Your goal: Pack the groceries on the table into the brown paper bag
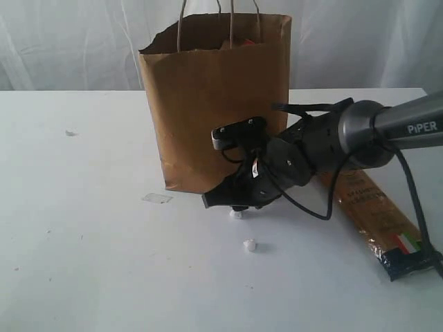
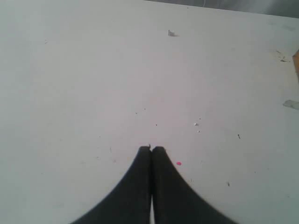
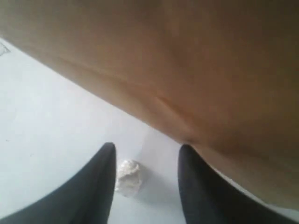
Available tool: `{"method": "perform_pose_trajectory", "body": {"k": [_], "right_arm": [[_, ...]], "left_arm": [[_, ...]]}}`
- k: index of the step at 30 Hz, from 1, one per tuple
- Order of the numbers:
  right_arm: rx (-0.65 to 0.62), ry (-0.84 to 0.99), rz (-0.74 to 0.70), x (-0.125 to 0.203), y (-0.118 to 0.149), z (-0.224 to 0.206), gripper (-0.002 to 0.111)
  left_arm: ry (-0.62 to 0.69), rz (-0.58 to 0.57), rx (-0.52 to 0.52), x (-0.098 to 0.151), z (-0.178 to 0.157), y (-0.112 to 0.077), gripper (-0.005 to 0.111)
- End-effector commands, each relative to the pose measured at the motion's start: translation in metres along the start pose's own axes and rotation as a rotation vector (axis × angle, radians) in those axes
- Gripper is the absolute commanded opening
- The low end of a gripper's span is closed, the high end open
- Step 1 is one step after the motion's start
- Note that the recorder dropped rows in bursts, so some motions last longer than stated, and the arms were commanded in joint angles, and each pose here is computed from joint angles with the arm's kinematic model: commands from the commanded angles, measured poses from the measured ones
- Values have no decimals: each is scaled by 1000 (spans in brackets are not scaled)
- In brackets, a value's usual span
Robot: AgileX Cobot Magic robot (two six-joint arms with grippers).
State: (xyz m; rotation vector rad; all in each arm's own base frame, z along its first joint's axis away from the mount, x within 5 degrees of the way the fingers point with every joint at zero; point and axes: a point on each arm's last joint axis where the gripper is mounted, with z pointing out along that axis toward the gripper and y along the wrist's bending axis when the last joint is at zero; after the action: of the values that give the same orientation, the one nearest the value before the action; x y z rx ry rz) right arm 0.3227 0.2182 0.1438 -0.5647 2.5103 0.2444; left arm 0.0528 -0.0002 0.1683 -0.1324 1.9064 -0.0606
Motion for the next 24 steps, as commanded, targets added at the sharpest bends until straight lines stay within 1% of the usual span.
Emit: {"method": "perform_pose_trajectory", "body": {"k": [1,5,13,19,24], "right_arm": [[-3,-6,19,0,-1,1,41],[-11,27,85,3,0,1,41],[-4,63,27,6,-1,1,41],[-12,31,30,4,0,1,41],[-25,8,60,1,1,1,41]], "left_arm": [[-10,-9,2,-1,0,0,0],[-10,-9,2,-1,0,0,0],[-10,-9,2,-1,0,0,0],[-10,-9,2,-1,0,0,0],[-10,-9,2,-1,0,0,0]]}}
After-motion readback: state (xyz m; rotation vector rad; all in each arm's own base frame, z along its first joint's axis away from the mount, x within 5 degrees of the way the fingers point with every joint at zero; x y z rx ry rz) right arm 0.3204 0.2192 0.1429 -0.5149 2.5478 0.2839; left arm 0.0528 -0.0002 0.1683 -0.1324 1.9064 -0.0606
